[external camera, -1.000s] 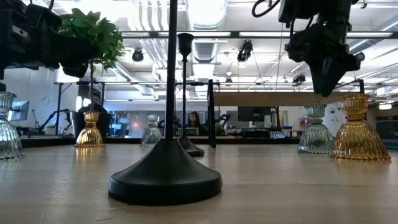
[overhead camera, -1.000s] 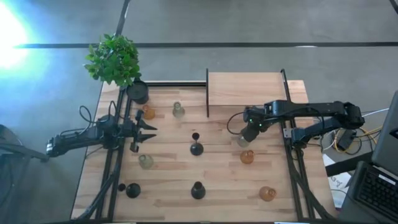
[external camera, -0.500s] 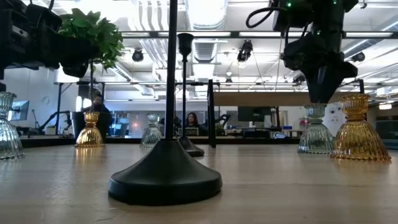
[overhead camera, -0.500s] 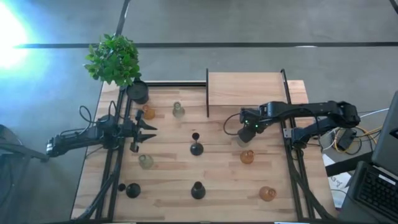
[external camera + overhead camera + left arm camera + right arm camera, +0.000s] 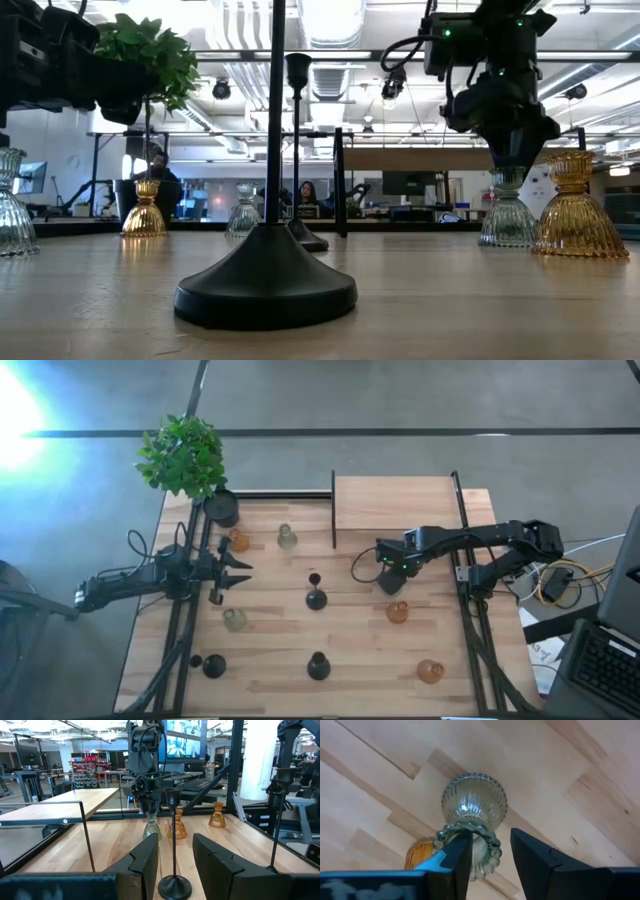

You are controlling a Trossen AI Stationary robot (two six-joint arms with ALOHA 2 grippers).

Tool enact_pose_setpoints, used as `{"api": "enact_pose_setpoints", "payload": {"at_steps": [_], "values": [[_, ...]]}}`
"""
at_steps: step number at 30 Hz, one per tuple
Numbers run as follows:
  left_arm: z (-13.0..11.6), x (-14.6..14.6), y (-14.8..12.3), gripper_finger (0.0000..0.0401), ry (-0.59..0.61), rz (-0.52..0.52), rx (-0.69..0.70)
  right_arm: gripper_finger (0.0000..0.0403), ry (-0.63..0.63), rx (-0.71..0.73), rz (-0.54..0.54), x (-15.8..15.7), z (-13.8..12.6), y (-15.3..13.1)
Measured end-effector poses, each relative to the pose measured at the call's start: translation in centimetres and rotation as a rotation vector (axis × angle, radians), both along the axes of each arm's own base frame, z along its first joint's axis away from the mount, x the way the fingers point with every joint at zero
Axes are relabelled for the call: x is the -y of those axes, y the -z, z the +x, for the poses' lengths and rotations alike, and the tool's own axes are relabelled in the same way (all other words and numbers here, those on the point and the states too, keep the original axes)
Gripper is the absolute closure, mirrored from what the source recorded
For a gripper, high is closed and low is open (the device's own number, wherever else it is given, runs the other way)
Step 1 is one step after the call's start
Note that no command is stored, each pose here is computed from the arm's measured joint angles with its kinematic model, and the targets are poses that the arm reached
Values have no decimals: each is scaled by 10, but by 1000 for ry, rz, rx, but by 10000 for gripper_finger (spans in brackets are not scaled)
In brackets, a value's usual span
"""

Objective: Pick & Place candle stick holders
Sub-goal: Put the middle green glass candle holder on the shelf

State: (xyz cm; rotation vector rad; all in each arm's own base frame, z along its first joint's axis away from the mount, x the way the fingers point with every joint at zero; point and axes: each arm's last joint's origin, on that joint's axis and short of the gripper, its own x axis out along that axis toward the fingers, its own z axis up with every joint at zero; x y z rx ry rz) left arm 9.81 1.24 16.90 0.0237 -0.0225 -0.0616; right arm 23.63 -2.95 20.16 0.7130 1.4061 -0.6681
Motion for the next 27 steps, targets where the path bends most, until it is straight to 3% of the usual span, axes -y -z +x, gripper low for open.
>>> {"api": "enact_pose_setpoints", "payload": {"at_steps": [8,27], "values": [[0,0,0,275,0,0,0,378,-10,45,-8,0,-4,-9],[0,0,0,275,0,0,0,383,-44,86,-22,-1,-10,-17]]}}
